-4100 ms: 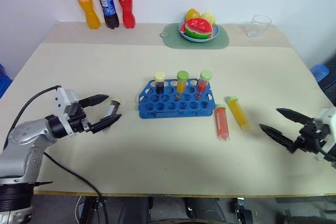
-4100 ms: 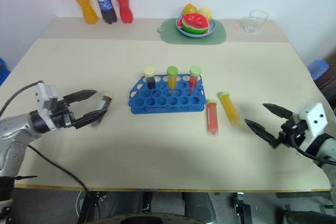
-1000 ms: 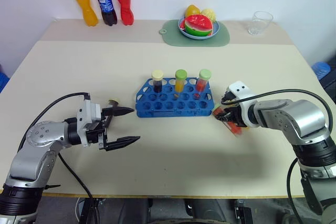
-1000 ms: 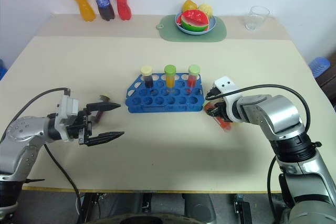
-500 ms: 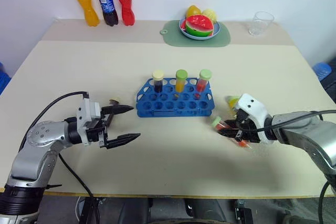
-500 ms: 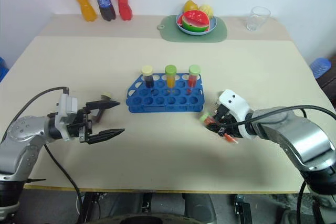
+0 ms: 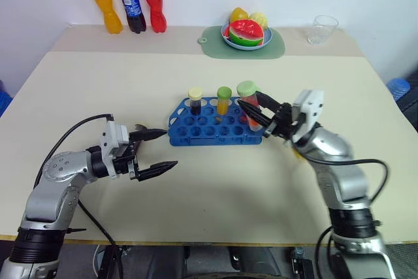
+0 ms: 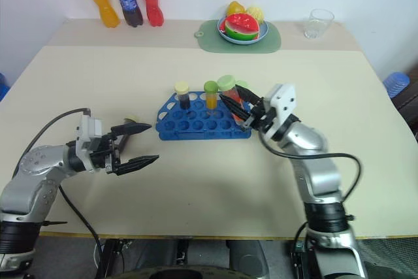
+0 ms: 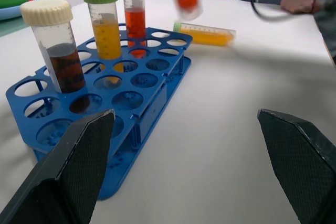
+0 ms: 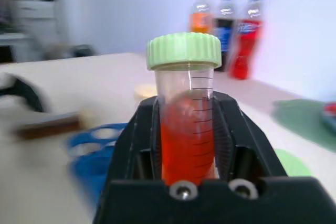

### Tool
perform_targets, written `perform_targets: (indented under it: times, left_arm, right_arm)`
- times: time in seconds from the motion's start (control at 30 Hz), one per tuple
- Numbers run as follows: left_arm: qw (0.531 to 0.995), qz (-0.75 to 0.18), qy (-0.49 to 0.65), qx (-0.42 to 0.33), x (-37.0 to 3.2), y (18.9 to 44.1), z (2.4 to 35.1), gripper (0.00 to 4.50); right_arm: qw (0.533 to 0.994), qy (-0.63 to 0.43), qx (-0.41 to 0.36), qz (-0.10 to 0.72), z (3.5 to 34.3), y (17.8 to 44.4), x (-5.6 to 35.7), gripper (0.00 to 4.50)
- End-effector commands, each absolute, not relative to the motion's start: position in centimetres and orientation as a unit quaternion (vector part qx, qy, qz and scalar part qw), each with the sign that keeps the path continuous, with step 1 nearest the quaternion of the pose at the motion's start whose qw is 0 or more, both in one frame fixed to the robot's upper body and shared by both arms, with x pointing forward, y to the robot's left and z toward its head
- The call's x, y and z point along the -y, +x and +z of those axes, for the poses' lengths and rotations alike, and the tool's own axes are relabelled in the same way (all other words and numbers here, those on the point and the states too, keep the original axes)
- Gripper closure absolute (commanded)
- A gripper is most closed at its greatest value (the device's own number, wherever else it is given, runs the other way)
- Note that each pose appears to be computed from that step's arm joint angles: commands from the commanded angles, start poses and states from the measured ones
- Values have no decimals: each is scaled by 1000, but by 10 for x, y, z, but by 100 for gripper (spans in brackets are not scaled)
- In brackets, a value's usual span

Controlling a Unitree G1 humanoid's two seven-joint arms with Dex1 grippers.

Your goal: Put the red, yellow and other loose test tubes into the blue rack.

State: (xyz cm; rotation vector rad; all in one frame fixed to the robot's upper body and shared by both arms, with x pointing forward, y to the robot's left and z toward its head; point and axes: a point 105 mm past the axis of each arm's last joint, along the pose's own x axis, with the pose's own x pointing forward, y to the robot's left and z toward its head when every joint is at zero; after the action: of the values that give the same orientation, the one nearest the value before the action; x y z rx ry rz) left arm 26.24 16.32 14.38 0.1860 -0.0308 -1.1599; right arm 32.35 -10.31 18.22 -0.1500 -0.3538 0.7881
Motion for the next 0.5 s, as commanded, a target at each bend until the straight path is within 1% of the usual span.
perform_targets:
  times: [0.03, 0.1, 0.27, 0.5]
  left_arm:
    - [832, -544, 100, 33, -161, 263, 152, 0]
    - [834, -542, 101, 34, -162, 264, 152, 0]
    - [838, -535, 101, 36, -166, 263, 154, 0]
    - [840, -533, 101, 33, -168, 263, 153, 0]
  right_arm:
    - [907, -85, 231, 343, 187, 330, 101, 345]
    - [909, -82, 240, 332, 183, 334, 99, 345]
    - [919, -66, 235, 310, 170, 338, 106, 345]
    - [918, -60, 241, 310, 170, 333, 113, 345]
